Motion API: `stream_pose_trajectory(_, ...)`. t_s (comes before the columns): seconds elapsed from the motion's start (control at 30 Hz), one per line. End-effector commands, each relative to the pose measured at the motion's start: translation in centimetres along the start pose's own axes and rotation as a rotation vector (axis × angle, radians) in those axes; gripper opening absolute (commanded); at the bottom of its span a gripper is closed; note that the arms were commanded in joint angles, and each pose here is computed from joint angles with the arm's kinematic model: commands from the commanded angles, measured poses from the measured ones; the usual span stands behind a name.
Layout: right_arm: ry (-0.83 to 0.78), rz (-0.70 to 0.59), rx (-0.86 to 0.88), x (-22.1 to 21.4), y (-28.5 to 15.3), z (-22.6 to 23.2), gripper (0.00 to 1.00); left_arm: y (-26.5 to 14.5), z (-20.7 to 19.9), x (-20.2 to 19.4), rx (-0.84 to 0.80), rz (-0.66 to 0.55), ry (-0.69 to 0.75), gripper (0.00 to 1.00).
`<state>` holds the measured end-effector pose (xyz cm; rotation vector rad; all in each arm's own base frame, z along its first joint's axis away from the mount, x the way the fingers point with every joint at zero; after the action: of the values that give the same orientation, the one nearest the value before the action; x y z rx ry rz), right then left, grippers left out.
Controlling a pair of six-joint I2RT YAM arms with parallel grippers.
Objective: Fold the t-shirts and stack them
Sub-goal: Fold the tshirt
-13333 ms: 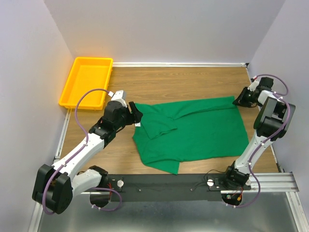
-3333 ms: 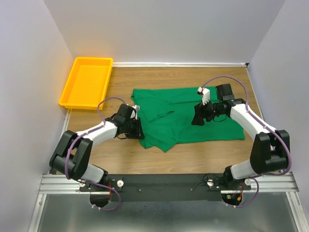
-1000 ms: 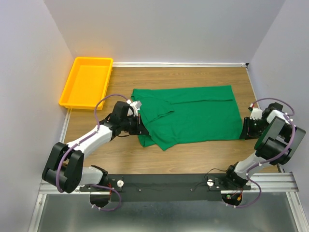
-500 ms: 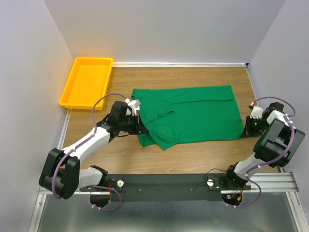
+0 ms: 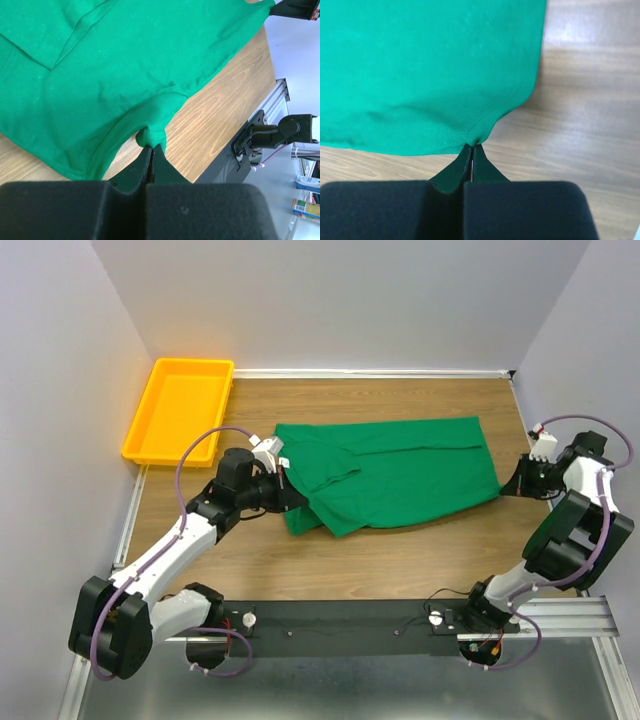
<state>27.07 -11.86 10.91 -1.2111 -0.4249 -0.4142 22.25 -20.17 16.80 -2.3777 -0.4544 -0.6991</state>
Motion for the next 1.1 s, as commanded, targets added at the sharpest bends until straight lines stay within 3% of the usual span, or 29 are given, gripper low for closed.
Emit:
stream_pose_trajectory(0.0, 0.029, -0.035, 0.077, 1.6, 0.0, 0.4, 0.0, -0.5, -0.6, 1.7, -0.002, -0.071, 0.015, 0.0)
stream_pose_trajectory(0.57, 0.126, -0.023, 0.16, 3.6, 3.1, -1.8, 0.01, 2.2, -1.1, 8.5, -0.045, -0.091, 0.109, 0.0)
stream_pose_trajectory(1.07, 0.174, -0.043, 0.156, 4.6, 4.7, -3.3, 0.0, 4.8, 1.7, 11.3, 0.001, -0.044, 0.149, 0.0)
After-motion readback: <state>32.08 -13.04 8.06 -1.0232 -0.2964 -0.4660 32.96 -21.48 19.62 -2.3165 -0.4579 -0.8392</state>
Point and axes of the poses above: each gripper's point midway between its finger pads, its own y axis out along the fingers, its own z axis along the line the jaws close on, x = y × z, the point moved 3 cm from there along -y, back along the fingers, and after that the axes turned 1 degree about -y, right-handed, at the moved point
